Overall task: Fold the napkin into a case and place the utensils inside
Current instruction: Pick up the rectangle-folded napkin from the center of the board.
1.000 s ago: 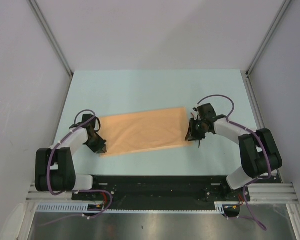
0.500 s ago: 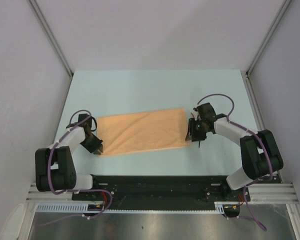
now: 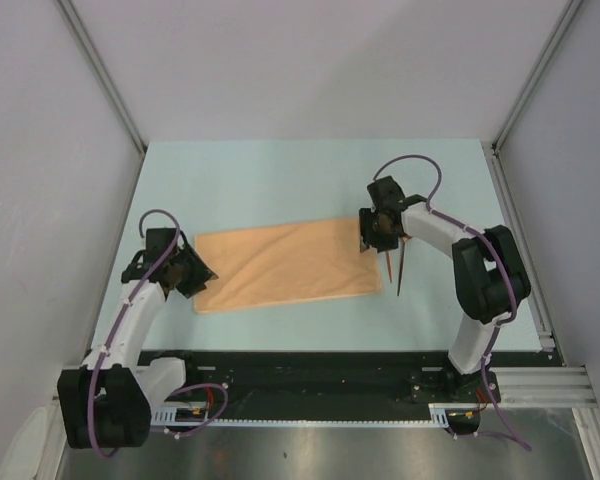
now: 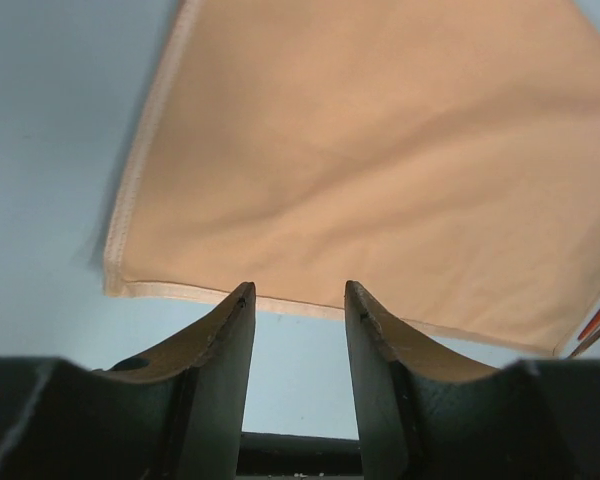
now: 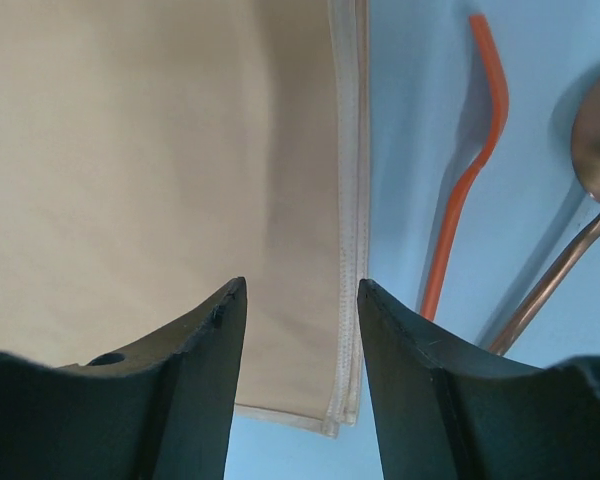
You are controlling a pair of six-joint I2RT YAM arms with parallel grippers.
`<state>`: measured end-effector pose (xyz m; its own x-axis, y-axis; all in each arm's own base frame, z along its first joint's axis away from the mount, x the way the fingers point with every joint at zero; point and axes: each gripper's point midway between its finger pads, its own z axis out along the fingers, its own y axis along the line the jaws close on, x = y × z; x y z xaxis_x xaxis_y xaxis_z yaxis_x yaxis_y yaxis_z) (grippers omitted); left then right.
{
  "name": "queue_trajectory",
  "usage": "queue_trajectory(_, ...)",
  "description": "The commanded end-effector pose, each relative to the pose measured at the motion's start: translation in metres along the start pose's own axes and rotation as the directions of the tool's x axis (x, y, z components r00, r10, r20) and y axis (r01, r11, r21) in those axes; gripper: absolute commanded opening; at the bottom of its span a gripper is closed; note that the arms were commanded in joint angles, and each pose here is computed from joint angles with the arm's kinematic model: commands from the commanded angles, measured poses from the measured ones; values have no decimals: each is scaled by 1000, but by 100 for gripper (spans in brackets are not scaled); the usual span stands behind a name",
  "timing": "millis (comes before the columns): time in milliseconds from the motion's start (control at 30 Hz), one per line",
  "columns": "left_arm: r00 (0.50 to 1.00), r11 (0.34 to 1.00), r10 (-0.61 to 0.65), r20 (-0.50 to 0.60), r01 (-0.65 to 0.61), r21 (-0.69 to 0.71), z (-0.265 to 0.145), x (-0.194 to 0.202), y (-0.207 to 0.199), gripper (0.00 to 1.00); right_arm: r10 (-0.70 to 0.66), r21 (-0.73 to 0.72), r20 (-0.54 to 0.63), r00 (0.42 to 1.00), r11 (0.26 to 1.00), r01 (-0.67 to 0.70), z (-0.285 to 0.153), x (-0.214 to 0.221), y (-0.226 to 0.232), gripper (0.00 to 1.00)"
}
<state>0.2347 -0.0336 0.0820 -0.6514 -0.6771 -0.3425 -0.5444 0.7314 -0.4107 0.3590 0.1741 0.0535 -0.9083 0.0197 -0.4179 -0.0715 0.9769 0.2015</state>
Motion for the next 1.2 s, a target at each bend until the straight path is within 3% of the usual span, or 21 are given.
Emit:
queue_trajectory(0,984,973,172,37,-175,148,-10,-9,-46,45,-75,124,10,997,990,73,3,-5,-13,53)
queue_trajectory(300,955,921,297,5,-287,263,-9,7,-83,45,-62,145,-67,996,987,71,36,21,-21,52)
queue_trajectory(533,938,901,346,1,-332,281,-9,11,-92,45,-58,135,-101,993,988,71,54,41,-24,41)
queue_trajectory(633,928,891,371,-21,-350,289,-5,17,-98,45,-79,132,-81,994,987,89,54,39,-25,23)
queue_trajectory(800,912,869,399,-98,-341,358,13,47,-123,45,-115,76,-14,993,990,115,50,21,-13,7)
queue_trajectory(833,915,874,387,-115,-324,362,21,51,-129,45,-119,51,-12,993,992,119,49,20,-9,0)
queue_trajectory(1033,910,887,387,-149,-323,331,49,71,-160,44,-97,18,65,993,995,96,23,-2,-2,0)
queue_trajectory(1167,898,901,389,-204,-324,290,78,87,-177,44,-42,-79,80,996,996,48,-3,-11,-4,0)
